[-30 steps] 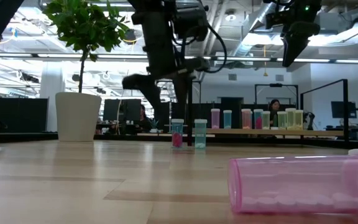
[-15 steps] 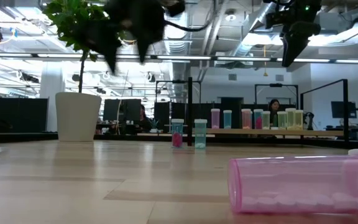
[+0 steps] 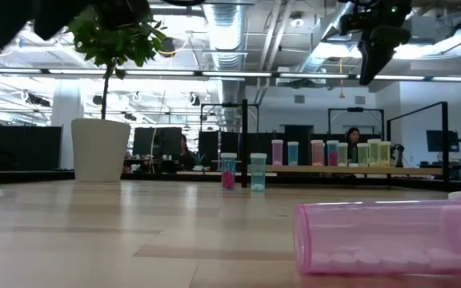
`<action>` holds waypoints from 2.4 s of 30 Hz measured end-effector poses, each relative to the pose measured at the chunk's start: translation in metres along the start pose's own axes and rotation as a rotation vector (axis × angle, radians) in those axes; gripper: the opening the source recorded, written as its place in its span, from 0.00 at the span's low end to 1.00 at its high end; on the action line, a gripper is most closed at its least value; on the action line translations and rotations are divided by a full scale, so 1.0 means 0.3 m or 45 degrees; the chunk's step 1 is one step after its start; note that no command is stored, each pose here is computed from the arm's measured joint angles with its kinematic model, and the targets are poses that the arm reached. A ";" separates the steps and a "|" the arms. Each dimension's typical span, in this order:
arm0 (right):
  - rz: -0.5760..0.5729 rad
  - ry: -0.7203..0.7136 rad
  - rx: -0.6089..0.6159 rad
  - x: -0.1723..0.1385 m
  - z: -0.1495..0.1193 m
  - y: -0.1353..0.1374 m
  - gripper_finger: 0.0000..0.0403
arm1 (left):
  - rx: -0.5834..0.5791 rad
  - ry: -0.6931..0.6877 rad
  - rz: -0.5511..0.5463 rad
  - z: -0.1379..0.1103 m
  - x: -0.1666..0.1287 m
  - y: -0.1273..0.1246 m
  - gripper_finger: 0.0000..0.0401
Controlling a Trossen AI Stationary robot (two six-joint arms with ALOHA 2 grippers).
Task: Pick and place medicine bottles onto shelf by color
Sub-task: Move the yellow pill bottle to the center of the table
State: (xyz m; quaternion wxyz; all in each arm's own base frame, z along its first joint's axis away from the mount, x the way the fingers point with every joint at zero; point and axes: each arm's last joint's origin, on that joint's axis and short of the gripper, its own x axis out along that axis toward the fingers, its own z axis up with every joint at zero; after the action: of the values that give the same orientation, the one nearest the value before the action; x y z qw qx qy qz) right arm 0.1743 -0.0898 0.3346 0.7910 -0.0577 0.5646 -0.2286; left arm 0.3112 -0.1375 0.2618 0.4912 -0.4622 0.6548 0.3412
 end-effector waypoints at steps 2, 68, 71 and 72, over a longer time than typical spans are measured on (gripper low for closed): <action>0.003 -0.007 0.001 0.000 0.002 0.000 0.37 | -0.008 0.017 0.010 -0.018 0.005 0.002 0.57; 0.015 -0.121 0.227 -0.001 0.030 -0.005 0.37 | 0.293 -0.007 0.123 -0.206 0.378 0.349 0.57; 0.014 -0.123 0.218 -0.001 0.030 -0.005 0.37 | 0.250 -0.001 0.114 -0.212 0.379 0.348 0.57; 0.014 -0.124 0.218 -0.002 0.031 -0.005 0.37 | 0.246 -0.004 0.115 -0.215 0.380 0.350 0.57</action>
State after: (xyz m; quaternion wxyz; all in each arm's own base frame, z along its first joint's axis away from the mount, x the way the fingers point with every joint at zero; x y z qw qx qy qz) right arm 0.1822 -0.0926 0.3388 0.8209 0.0023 0.5040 -0.2686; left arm 0.1810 -0.1908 0.1701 0.5185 -0.3824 0.7040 0.2990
